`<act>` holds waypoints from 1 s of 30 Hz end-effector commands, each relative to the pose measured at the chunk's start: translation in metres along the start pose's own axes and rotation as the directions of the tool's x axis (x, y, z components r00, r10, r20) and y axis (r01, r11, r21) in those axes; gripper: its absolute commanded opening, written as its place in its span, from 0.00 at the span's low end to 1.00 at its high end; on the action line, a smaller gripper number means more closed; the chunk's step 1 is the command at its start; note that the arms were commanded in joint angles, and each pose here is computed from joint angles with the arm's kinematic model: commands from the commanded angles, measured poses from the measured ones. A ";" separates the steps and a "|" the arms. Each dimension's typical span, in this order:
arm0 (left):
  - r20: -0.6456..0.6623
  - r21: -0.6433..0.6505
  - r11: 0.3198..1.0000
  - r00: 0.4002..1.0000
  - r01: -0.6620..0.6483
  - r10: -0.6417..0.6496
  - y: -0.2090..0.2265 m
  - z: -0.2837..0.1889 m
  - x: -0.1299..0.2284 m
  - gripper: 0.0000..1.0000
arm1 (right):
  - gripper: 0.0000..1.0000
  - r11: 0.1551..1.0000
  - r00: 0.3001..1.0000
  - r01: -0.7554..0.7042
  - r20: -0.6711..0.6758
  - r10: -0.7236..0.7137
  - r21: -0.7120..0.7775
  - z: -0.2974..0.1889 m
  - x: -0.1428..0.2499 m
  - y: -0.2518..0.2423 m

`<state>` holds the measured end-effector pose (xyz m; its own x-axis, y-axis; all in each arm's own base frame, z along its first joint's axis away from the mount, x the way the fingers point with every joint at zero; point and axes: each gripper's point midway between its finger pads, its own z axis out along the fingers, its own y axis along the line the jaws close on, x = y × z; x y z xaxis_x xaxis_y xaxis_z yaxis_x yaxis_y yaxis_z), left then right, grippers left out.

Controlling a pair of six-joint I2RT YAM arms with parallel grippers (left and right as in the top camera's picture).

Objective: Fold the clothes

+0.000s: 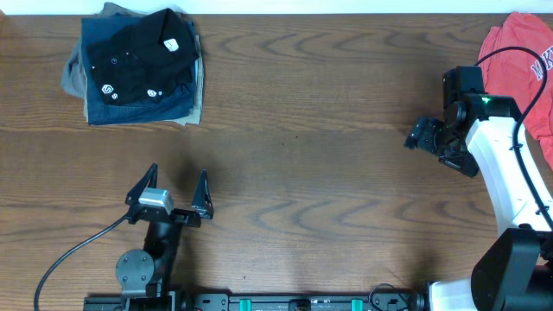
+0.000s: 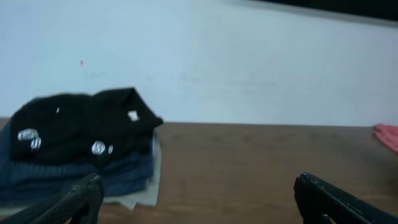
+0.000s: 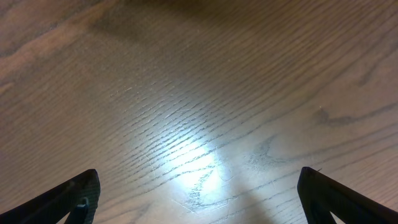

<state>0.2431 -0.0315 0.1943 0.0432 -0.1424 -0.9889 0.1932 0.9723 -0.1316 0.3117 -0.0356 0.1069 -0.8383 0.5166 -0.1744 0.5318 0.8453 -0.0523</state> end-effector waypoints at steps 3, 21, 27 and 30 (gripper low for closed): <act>0.009 -0.064 0.998 1.000 -0.005 0.005 0.011 0.000 0.001 0.98 | 0.99 1.000 1.000 0.003 0.013 -0.004 0.014 -0.001 -0.003 -0.003; -0.196 -0.100 0.995 0.981 -0.008 -0.012 0.019 -0.006 0.052 0.98 | 0.99 1.000 1.000 0.003 0.013 -0.004 0.014 -0.001 -0.003 -0.003; -0.196 -0.100 0.995 0.981 -0.008 -0.012 0.019 -0.006 0.052 0.98 | 0.99 1.000 1.000 0.003 0.013 -0.003 0.014 -0.001 -0.003 -0.003; -0.196 -0.100 0.995 0.981 -0.008 -0.012 0.019 -0.006 0.052 0.98 | 0.99 1.000 1.000 0.003 0.013 -0.003 0.014 -0.001 -0.003 -0.003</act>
<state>0.2445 -0.0175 0.1549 -0.1084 -0.1348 -0.9849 0.0896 0.9854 -0.1447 0.3116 -0.0356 0.1068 -0.8383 0.5166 -0.1741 0.5318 0.8453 -0.0524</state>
